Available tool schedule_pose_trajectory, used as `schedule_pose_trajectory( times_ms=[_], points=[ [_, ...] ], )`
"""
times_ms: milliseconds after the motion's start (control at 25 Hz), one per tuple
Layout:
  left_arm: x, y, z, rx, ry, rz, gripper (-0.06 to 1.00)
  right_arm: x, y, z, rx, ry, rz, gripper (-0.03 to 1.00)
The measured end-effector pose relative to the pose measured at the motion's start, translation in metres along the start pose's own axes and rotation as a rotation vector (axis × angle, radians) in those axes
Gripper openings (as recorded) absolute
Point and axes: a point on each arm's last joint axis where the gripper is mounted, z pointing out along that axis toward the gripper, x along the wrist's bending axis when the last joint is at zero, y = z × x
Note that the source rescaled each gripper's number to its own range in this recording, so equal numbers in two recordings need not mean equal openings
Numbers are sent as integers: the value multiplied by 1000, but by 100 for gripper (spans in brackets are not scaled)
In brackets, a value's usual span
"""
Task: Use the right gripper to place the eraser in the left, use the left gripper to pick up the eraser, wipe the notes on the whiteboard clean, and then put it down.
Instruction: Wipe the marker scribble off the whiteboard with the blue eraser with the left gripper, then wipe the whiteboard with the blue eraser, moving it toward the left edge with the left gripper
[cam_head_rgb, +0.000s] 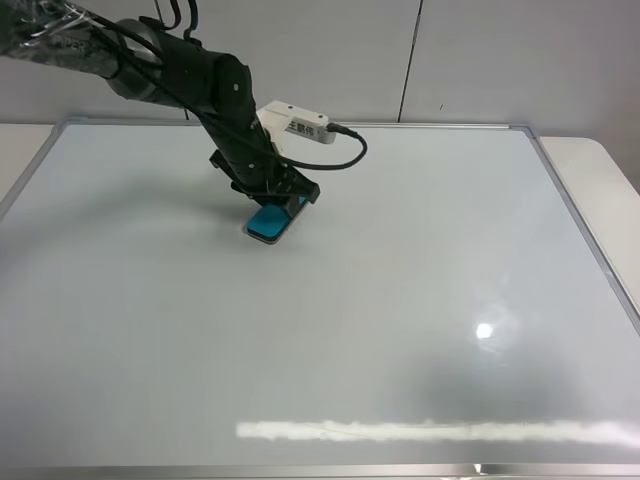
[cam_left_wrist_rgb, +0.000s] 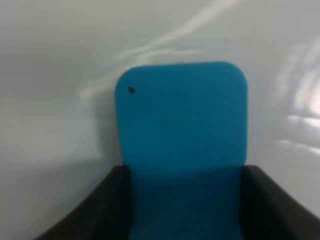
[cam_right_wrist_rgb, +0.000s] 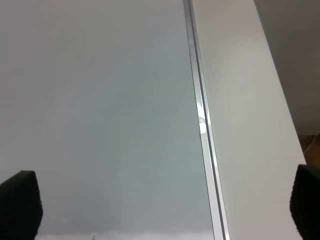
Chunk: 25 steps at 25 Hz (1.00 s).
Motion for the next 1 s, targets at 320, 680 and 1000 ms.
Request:
schedule_pose_trajectory(
  times_ms=[320, 680, 1000],
  points=[
    [16, -2, -13, 41, 54, -10, 0, 0, 0, 0, 0, 0, 0, 100],
    [29, -11, -73, 167, 209, -42, 0, 0, 0, 0, 0, 0, 0, 100],
    [42, -61, -115, 162, 318, -170, 0, 0, 0, 0, 0, 0, 0, 100]
  ],
)
